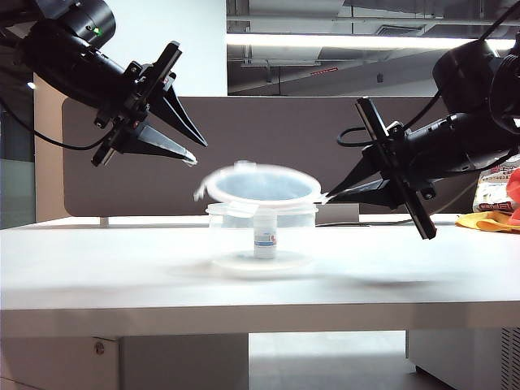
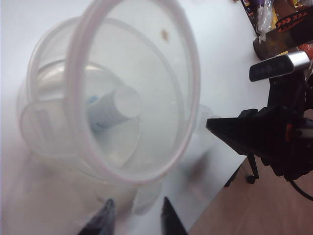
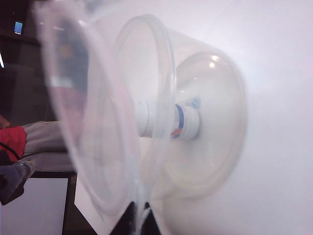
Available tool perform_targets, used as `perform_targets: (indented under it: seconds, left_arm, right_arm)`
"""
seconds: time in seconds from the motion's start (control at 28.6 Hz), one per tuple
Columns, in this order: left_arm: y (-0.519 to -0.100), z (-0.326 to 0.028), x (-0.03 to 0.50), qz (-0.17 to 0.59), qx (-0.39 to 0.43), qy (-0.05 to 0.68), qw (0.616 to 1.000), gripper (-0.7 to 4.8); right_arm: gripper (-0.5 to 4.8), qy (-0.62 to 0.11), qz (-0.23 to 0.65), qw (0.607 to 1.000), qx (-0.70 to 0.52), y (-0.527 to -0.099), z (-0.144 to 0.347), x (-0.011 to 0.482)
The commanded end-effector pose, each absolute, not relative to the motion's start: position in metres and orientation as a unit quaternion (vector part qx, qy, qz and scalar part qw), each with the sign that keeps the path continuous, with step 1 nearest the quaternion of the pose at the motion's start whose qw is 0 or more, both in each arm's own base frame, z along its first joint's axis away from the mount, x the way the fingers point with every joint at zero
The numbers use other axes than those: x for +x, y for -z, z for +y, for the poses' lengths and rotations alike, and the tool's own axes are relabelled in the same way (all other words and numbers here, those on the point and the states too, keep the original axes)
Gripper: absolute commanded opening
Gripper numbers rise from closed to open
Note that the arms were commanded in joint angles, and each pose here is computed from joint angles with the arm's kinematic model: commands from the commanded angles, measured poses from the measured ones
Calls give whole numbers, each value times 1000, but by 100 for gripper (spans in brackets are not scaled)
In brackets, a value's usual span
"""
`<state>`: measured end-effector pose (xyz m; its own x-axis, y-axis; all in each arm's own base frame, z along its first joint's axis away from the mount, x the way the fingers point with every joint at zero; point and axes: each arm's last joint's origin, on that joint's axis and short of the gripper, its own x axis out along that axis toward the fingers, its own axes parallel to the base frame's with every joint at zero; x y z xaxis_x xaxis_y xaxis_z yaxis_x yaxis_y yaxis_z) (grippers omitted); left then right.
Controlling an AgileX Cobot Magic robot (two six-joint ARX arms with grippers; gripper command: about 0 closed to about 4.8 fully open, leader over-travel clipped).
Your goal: Remove the lid of the round box, pick up the small white medicine bottle inside, and place it on the table.
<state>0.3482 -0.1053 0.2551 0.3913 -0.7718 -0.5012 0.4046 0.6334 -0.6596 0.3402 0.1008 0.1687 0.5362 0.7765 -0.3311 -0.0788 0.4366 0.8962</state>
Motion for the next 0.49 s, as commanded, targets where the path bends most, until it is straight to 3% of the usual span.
perform_targets:
  seconds: [0.04,0.49]
  left_arm:
    - [-258,-106,349,407,-222,371,804,126]
    - [-257,-105,348,412,-216,371,803,125]
  right_arm:
    - [-2,-289,381,757,446,-171,101,341]
    - [-2,-353,329,746,458,-188,104,344]
